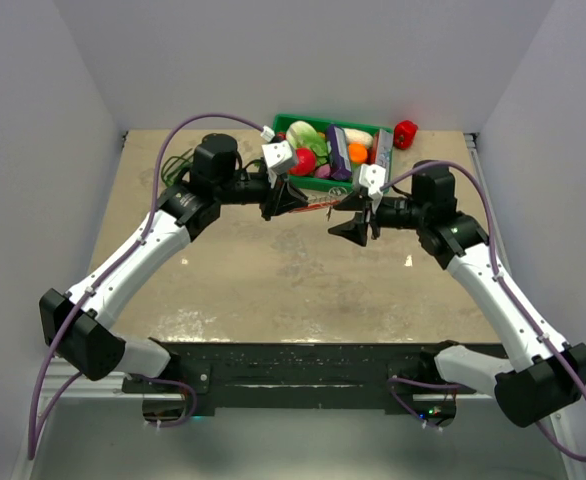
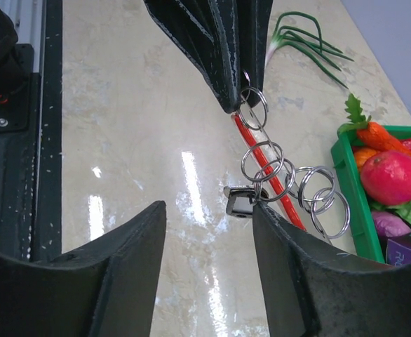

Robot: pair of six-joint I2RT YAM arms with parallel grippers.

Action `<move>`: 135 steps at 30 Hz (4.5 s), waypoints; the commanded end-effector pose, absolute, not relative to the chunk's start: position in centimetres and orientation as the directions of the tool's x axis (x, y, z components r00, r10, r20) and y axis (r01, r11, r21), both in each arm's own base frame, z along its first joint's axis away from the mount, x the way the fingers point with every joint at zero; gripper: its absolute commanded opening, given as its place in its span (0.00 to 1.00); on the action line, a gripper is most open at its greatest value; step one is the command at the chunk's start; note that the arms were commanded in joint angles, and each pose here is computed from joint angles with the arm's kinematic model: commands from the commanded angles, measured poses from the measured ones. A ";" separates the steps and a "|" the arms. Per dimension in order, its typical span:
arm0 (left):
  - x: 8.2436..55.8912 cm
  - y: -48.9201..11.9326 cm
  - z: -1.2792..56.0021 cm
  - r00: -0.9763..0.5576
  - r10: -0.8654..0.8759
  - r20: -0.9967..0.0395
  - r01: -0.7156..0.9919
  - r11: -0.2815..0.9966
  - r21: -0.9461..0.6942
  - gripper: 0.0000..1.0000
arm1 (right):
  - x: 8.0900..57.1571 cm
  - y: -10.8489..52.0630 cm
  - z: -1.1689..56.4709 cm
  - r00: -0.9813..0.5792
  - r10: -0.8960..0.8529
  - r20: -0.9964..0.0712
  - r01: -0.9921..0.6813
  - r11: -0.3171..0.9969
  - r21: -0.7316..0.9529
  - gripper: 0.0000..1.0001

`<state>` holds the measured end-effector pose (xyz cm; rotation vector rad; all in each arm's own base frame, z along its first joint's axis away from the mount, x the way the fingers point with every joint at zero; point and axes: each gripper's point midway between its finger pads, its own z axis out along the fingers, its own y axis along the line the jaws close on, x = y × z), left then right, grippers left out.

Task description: Remove the keys from the keyring

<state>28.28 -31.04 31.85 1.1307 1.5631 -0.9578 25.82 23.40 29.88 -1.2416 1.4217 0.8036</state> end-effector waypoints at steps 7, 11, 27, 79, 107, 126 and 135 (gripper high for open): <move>27.8 -31.0 35.2 -0.028 0.163 -0.986 0.969 0.248 0.014 0.00 | 25.7 23.5 31.9 0.152 -0.212 -0.965 -0.950 0.239 -0.202 0.57; 27.8 -31.0 35.0 -0.033 0.165 -0.986 0.969 0.248 0.009 0.00 | 24.6 23.6 32.8 0.171 -0.187 -0.967 -0.954 0.214 -0.210 0.55; 27.8 -31.0 35.2 -0.032 0.160 -0.987 0.969 0.247 0.008 0.00 | 25.1 23.2 33.0 0.169 -0.211 -0.963 -0.944 0.246 -0.220 0.54; 27.4 -30.8 35.1 -0.024 0.165 -0.986 0.972 0.236 0.016 0.00 | 24.6 22.8 33.2 0.177 -0.234 -0.956 -0.942 0.240 -0.233 0.60; 26.7 -31.1 35.9 -0.019 0.148 -0.989 0.980 0.200 0.011 0.00 | 26.0 23.6 30.1 0.074 -0.226 -0.971 -0.959 0.251 -0.132 0.58; 27.0 -31.1 36.0 -0.018 0.147 -0.989 0.978 0.208 0.013 0.00 | 23.1 23.6 31.2 0.066 -0.185 -0.980 -0.977 0.186 -0.100 0.58; 27.0 -31.1 36.0 -0.016 0.150 -0.989 0.978 0.209 0.016 0.00 | 22.8 23.8 30.3 0.027 -0.180 -0.983 -0.985 0.164 -0.057 0.58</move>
